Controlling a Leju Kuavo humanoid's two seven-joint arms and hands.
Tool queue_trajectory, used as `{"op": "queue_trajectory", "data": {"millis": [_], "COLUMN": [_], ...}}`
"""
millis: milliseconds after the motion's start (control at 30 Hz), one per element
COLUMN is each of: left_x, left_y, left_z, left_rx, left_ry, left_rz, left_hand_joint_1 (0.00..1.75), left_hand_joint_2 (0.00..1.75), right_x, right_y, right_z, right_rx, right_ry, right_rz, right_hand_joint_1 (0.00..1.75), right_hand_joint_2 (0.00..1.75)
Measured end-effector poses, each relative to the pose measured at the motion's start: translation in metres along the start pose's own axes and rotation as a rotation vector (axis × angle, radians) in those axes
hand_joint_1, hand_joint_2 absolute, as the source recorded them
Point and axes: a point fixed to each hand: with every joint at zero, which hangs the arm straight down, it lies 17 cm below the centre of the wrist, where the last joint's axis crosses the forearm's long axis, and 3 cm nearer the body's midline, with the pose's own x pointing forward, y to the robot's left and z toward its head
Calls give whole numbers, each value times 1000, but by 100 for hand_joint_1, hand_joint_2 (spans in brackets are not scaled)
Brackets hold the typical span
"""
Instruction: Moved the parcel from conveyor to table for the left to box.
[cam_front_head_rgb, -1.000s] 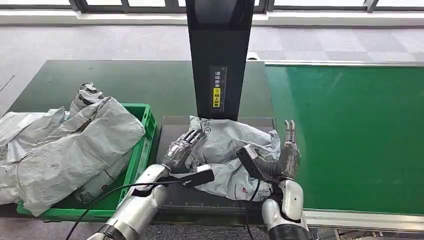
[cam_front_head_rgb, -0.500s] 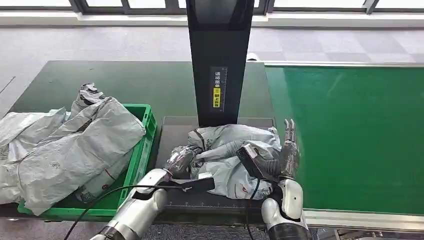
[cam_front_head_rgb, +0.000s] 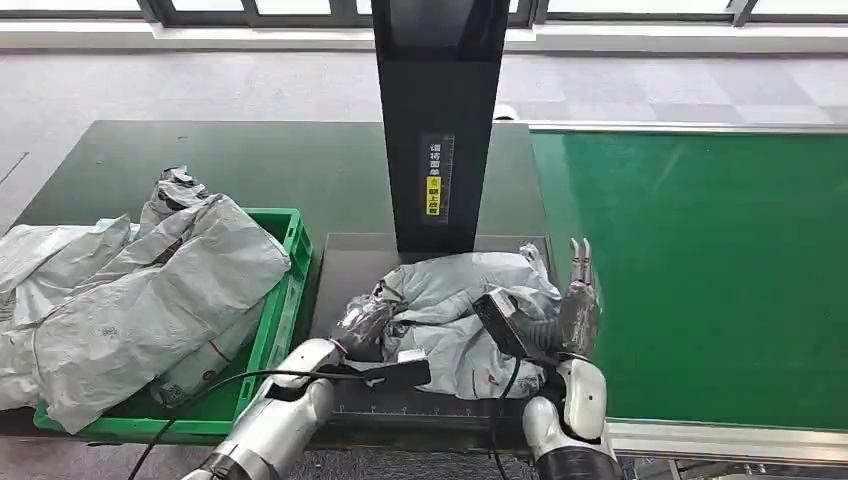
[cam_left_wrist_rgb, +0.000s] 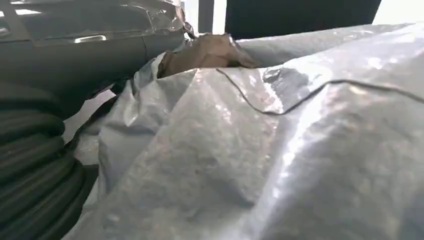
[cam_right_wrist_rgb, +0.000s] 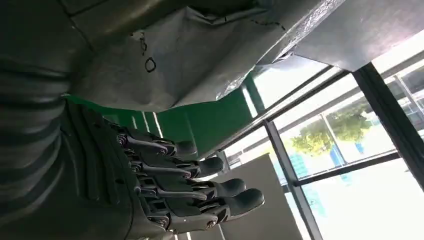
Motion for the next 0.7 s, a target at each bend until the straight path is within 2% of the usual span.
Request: {"op": "queue_trajectory", "data": {"millis": [67, 133, 200, 267, 367, 467, 567, 700], "left_x": [4, 9, 11, 17, 24, 23, 25, 33], "left_y": [4, 20, 62, 131, 218, 298, 341, 366], "left_z": [0, -1, 1, 15, 56, 121, 171, 207], "left_rx": [21, 101, 296, 577, 890, 1167, 1318, 1413], "left_ry": [-16, -33, -18, 8, 16, 30, 44, 50], "left_rz": [9, 1, -40, -104, -127, -158, -226, -292], "left_hand_joint_1": [175, 175, 175, 175, 175, 175, 175, 175], "left_hand_joint_2": [175, 175, 175, 175, 175, 175, 175, 175], "right_x": [1, 0, 0, 3, 8, 15, 16, 16], "right_y": [0, -4, -12, -26, -51, -75, -90, -98], "right_z": [2, 3, 6, 11, 12, 12, 11, 11], "right_rx": [-1, -14, -45, -97, -193, -285, -326, -347], "right_ry": [-6, -8, -12, -33, -65, -107, -128, -131], "right_rz": [0, -1, -8, -29, -69, -110, -118, -119], "right_hand_joint_1": [0, 0, 0, 0, 0, 0, 0, 0], "right_hand_joint_2": [175, 175, 175, 175, 175, 175, 175, 175]}}
